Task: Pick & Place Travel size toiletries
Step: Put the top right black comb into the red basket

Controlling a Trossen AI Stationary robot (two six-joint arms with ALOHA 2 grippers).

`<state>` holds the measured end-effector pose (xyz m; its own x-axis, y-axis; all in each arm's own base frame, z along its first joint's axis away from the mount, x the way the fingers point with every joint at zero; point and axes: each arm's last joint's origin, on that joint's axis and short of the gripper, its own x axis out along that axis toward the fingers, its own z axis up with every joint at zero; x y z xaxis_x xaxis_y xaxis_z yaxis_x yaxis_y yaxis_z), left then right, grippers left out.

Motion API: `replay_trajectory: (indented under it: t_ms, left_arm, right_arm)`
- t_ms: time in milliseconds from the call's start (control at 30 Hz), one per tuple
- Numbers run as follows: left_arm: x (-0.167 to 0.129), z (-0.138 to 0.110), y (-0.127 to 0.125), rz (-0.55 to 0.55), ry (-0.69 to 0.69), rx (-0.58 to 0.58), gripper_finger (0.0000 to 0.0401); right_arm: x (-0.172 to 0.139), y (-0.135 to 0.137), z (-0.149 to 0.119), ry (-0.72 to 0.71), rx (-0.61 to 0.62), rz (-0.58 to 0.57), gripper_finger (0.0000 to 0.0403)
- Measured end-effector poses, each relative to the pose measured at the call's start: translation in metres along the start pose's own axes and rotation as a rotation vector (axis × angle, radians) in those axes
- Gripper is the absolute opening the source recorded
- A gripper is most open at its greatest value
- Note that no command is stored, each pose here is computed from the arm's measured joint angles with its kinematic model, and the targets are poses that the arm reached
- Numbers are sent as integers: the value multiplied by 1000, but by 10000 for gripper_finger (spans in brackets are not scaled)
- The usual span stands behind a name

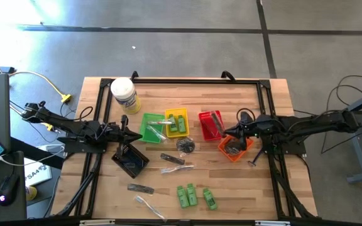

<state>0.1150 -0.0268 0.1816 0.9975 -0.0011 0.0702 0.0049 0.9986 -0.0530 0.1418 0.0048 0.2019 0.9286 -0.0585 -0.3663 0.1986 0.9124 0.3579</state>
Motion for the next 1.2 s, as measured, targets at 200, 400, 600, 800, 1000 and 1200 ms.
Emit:
replay_trajectory:
  t_ms: [200, 400, 600, 800, 1000, 1200]
  left_arm:
    - [0, 1, 0, 0, -9, -3, 0]
    - [0, 1, 0, 0, -13, -8, 0]
    - [0, 1, 0, -1, -13, -8, 0]
    - [0, 1, 0, -1, -11, -8, 0]
    - [0, 2, 0, -2, -22, -11, 0]
    - [0, 2, 0, -2, -22, -11, 0]
  right_arm:
    - [0, 1, 1, -9, -16, 18, 3]
    - [0, 1, 1, -15, -19, 5, 3]
    - [3, 1, 0, -1, -16, 1, 3]
    - [3, 1, 5, -47, 9, 9, 3]
    - [13, -10, 2, 22, 84, -46, 2]
    - [25, -16, -3, 90, 104, -66, 2]
